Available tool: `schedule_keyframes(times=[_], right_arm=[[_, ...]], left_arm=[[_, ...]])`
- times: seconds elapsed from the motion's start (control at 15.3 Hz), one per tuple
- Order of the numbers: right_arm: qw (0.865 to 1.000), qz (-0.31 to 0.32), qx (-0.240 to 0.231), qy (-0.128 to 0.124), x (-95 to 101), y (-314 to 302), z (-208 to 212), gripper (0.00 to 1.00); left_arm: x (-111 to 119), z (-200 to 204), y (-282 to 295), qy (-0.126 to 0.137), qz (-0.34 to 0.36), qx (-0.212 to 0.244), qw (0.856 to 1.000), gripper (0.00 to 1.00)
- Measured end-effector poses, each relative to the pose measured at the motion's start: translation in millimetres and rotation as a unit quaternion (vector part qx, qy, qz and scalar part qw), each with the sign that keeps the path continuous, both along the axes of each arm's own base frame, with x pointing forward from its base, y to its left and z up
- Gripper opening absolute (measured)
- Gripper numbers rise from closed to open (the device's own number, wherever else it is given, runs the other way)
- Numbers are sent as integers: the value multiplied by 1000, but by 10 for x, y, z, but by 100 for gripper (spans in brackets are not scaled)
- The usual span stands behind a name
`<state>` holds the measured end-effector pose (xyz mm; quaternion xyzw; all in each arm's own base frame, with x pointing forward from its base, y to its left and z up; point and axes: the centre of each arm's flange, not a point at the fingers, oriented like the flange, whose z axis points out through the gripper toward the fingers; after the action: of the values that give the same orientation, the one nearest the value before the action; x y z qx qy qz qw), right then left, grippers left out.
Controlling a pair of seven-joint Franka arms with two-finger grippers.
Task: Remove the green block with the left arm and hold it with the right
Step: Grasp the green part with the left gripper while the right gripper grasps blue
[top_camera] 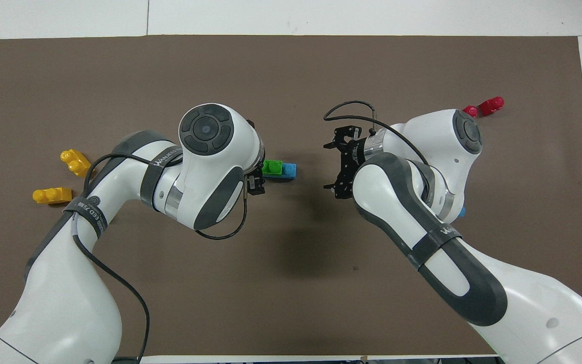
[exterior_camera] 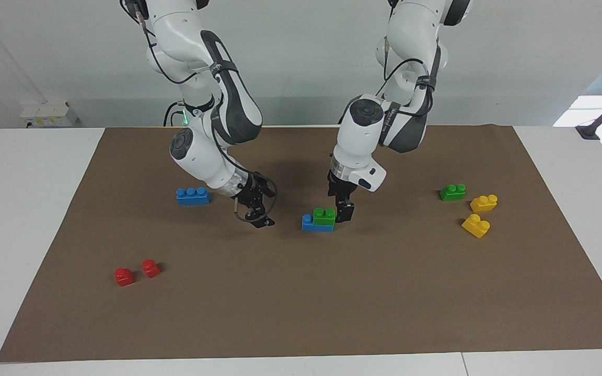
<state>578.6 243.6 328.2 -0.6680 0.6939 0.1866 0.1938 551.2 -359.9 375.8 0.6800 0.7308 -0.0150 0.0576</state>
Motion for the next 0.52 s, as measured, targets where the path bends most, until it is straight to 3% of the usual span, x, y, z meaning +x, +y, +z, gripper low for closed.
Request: schedule_keyframes(times=[0.52], right_arm=[[1000,4,-10,-29,-95,405,-221,100]], left_arm=[[-14,-180,-62,7,10,12,1000,100]])
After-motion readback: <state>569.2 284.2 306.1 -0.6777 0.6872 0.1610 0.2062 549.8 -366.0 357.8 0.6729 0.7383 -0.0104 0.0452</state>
